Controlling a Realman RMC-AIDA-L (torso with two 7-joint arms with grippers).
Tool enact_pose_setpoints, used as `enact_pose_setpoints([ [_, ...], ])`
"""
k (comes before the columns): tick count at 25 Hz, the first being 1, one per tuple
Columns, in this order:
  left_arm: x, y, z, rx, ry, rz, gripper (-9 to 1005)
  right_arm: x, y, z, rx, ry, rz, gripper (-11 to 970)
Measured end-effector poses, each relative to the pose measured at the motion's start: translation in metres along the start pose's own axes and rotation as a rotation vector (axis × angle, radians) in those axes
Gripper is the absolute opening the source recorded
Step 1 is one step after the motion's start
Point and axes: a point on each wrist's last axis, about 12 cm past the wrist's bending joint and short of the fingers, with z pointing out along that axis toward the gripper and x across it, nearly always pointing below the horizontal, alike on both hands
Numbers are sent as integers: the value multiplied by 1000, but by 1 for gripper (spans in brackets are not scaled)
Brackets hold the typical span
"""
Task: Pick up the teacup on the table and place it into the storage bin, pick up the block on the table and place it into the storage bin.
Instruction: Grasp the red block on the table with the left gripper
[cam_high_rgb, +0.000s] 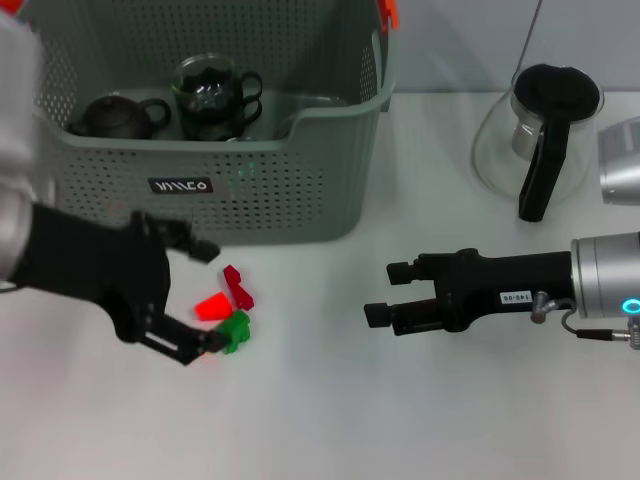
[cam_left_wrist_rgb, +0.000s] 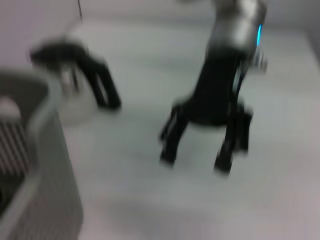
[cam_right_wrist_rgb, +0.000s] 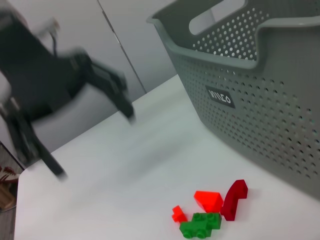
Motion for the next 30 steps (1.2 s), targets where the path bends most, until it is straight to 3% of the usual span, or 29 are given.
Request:
enact_pose_setpoints([
  [6, 12, 7, 36, -5, 179, -7, 962, 2, 0, 1, 3, -1, 7, 882],
  [10, 19, 15, 54, -17, 234, -67, 961, 4, 1, 2, 2, -2, 16, 883],
  [13, 21, 17, 60, -18, 258, -87, 960, 6, 2, 2, 0, -4, 25, 883],
  [26, 23, 18, 78, -45, 396, 10, 957, 6, 2, 2, 0, -7, 27, 884],
  [30, 20, 19, 79, -45, 406, 28, 894, 6, 2, 2, 0, -9, 25, 884],
])
